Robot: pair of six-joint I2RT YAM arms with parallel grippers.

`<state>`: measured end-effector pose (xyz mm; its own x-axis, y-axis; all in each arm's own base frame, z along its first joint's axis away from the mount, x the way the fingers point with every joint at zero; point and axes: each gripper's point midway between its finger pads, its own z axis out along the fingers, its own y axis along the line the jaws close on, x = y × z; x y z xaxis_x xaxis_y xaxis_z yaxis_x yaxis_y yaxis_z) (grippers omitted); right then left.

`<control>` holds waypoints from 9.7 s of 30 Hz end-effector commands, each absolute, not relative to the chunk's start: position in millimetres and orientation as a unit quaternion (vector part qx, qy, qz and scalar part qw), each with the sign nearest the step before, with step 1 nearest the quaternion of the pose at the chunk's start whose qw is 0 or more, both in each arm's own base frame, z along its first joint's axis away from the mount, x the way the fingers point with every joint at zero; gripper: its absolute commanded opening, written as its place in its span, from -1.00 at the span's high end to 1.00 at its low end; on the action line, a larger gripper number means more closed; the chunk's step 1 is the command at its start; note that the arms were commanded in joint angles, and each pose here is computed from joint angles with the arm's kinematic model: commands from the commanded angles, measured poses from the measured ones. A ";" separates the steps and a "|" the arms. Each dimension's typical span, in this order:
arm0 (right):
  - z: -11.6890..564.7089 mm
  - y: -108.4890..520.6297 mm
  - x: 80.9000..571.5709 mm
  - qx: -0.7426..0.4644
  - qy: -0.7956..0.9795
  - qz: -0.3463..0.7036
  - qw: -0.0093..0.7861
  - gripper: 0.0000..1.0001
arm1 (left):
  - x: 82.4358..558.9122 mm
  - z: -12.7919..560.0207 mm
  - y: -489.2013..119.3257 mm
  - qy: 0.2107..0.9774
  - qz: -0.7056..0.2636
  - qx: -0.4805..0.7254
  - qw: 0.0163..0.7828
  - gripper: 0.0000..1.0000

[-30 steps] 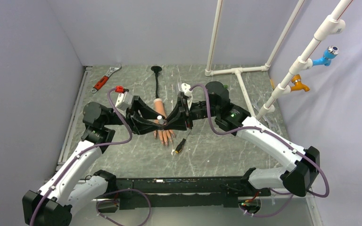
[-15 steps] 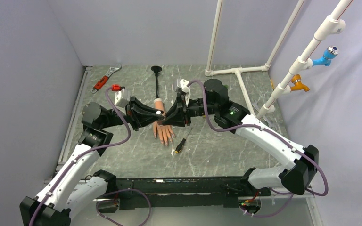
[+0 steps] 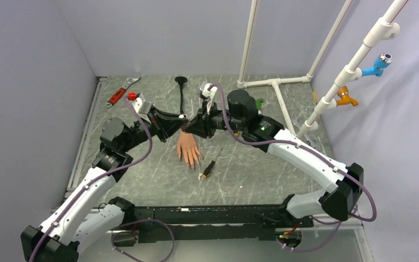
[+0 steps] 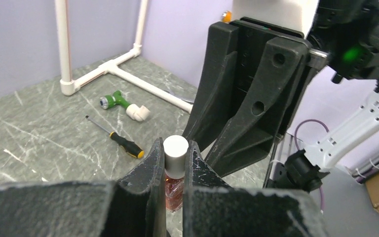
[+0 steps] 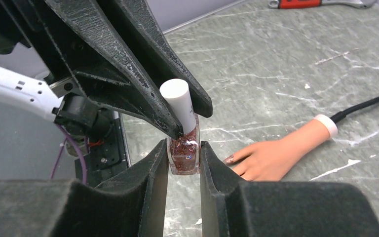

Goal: Paint the nails
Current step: Unscrew the nail polish bottle.

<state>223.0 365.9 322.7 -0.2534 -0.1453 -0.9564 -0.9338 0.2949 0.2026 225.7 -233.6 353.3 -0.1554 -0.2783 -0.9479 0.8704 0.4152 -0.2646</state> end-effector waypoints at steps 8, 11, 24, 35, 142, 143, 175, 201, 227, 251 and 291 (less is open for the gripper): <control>375.6 368.8 255.2 -0.332 0.652 0.415 0.541 1.00 | 226.3 352.5 -238.4 0.617 -0.458 0.242 0.592 1.00; 373.1 368.3 253.9 -0.334 0.652 0.415 0.539 1.00 | 221.3 355.0 -241.0 0.608 -0.467 0.255 0.589 1.00; 368.3 360.2 244.9 -0.339 0.651 0.416 0.537 1.00 | 187.1 366.6 -240.1 0.545 -0.485 0.326 0.601 -0.69; 372.1 349.2 238.3 -0.348 0.648 0.407 0.542 1.00 | 180.0 372.0 -227.2 0.535 -0.466 0.381 0.592 -0.65; 363.3 380.7 210.8 -0.427 0.599 0.440 0.514 1.00 | 162.9 371.1 -234.2 0.512 -0.489 0.422 0.566 0.40; 362.9 380.1 210.8 -0.428 0.600 0.439 0.514 1.00 | 162.8 370.3 -234.4 0.513 -0.490 0.423 0.564 0.25; 351.7 368.4 148.2 -0.545 0.514 0.493 0.443 1.00 | 135.6 379.6 -223.2 0.449 -0.520 0.484 0.542 -0.13; 359.9 364.7 136.8 -0.558 0.491 0.506 0.438 1.00 | 134.8 363.5 -233.0 0.463 -0.551 0.495 0.486 0.34; 359.5 384.9 229.2 -0.445 0.611 0.391 0.525 1.00 | 211.8 338.4 -224.6 0.620 -0.439 0.345 0.552 1.00; 347.8 379.6 223.0 -0.464 0.613 0.383 0.513 1.00 | 191.5 368.6 -213.4 0.580 -0.433 0.365 0.585 -0.55; 372.7 334.2 170.9 -0.482 0.504 0.561 0.446 1.00 | 171.7 370.1 -204.4 0.530 -0.400 0.419 0.620 -0.53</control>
